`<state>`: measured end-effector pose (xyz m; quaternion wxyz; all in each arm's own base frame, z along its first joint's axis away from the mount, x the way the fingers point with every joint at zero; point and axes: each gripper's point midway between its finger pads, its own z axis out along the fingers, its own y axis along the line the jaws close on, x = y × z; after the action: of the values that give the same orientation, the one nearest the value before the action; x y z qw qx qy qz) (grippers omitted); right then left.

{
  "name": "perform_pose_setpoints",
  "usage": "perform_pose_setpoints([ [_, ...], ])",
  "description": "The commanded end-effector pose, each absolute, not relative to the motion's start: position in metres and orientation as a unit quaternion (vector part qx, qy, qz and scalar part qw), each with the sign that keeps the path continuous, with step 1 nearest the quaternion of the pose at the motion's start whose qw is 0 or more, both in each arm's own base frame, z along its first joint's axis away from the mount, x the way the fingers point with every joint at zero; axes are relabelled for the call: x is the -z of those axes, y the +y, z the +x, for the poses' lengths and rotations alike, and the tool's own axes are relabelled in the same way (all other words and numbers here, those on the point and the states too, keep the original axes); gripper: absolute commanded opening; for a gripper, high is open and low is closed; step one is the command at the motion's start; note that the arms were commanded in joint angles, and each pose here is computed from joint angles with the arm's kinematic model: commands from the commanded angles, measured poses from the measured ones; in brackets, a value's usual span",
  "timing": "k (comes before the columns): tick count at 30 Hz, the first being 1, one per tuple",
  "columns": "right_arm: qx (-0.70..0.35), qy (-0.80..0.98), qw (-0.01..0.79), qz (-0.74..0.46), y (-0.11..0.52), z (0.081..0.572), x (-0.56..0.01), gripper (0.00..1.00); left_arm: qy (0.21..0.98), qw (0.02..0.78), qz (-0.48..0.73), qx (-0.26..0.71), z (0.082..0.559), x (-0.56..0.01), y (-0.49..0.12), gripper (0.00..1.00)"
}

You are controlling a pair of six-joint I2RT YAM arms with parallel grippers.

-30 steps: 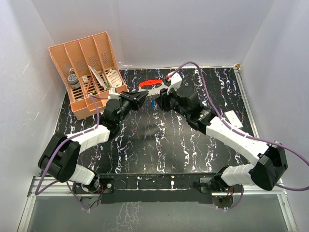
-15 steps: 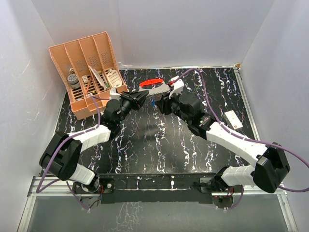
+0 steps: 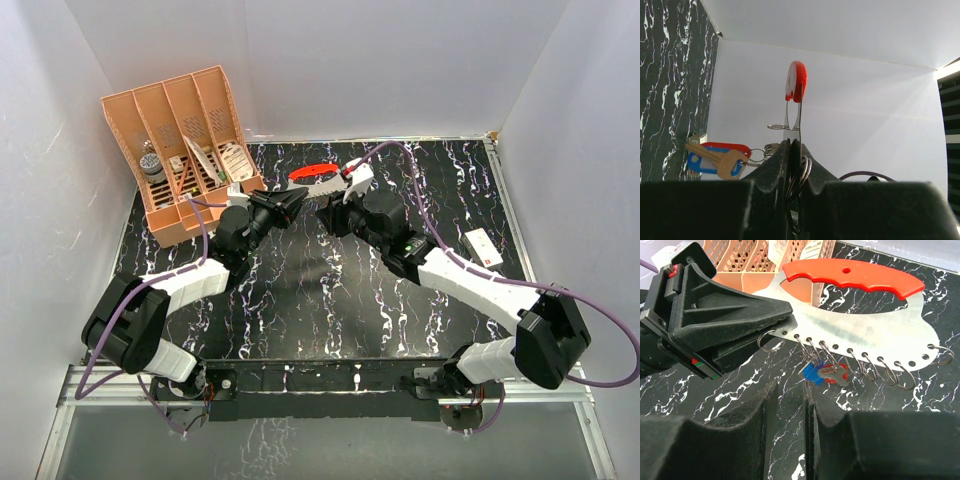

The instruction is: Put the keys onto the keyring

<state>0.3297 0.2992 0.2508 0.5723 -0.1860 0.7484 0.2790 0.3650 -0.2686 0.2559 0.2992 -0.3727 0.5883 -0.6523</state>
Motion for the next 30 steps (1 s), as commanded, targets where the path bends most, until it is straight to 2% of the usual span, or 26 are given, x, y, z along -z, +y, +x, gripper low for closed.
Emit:
perform_pose_setpoints([
  [1, -0.297, 0.711, 0.616, -0.163, 0.303, 0.338, -0.298, 0.24, 0.565, 0.305, -0.355, 0.679, 0.360, -0.280, -0.267, 0.00],
  [10, -0.275, 0.706, 0.635, -0.151, 0.286, 0.340, -0.321, 0.24, 0.569, 0.304, -0.357, 0.675, 0.360, -0.276, -0.267, 0.00],
  [17, -0.270, 0.711, 0.634, -0.141, 0.269, 0.345, -0.333, 0.35, 0.570, 0.304, -0.359, 0.673, 0.361, -0.273, -0.266, 0.00],
  [30, -0.305, 0.714, 0.613, -0.148, 0.271, 0.334, -0.320, 0.35, 0.570, 0.300, -0.361, 0.674, 0.361, -0.273, -0.267, 0.00],
])
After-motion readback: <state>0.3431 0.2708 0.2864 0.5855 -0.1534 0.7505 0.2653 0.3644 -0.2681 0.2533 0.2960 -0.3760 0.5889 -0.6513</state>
